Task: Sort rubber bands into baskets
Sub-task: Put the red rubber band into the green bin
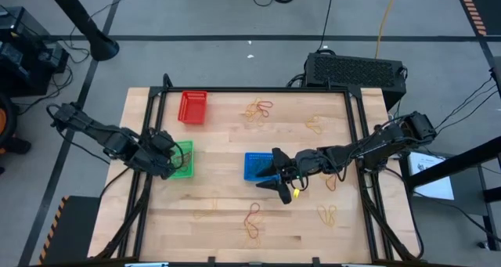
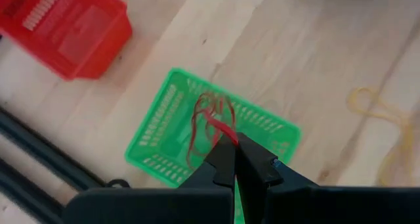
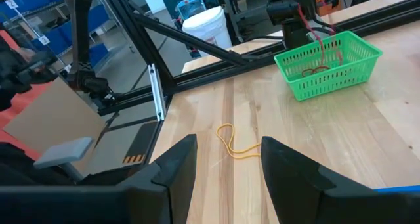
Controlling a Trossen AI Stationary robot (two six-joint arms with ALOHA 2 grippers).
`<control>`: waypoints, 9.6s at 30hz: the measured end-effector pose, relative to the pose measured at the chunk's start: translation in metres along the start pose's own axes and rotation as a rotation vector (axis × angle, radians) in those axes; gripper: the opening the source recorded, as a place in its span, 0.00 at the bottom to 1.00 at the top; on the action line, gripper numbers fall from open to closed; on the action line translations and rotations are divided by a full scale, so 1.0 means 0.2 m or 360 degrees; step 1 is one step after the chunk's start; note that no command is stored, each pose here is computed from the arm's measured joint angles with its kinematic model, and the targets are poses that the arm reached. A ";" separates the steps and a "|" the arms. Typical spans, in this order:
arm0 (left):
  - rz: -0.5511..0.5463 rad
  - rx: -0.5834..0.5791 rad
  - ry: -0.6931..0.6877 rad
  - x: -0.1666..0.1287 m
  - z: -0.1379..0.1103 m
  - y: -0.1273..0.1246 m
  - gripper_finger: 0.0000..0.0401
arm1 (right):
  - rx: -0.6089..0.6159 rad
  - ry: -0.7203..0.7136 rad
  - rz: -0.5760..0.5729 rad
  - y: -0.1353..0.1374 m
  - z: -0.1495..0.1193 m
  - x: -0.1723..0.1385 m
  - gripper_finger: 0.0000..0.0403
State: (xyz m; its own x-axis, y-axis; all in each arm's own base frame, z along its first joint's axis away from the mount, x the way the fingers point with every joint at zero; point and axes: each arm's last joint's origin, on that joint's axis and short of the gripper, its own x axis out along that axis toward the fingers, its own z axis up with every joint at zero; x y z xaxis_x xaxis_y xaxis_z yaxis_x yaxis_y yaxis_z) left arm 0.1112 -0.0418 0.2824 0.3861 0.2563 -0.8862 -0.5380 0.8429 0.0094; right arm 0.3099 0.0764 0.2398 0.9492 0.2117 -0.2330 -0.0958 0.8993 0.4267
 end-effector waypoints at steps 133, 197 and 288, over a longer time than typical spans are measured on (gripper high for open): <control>-0.0987 0.0888 -0.1694 0.57 0.07 -0.61 0.29 | 0.0027 0.0345 -0.0538 0.20 -0.03 0.15 0.00; -0.0529 0.0828 -0.1028 0.46 0.18 -0.60 0.01 | -0.0071 0.0359 -0.0542 0.19 -0.07 0.19 0.23; -0.0290 0.0696 -0.1094 0.47 0.35 -0.02 0.26 | 0.0212 0.1066 -0.1192 -1.64 0.21 0.04 0.28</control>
State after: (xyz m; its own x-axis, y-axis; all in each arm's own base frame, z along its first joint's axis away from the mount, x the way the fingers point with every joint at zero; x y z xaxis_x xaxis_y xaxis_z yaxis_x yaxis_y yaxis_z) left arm 0.2026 0.0127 0.2310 0.8865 0.2102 -0.4121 -0.1380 0.9704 0.1982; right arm 0.3607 -0.2327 0.1340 0.3840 -0.1810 -0.9054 0.5281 0.8474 0.0546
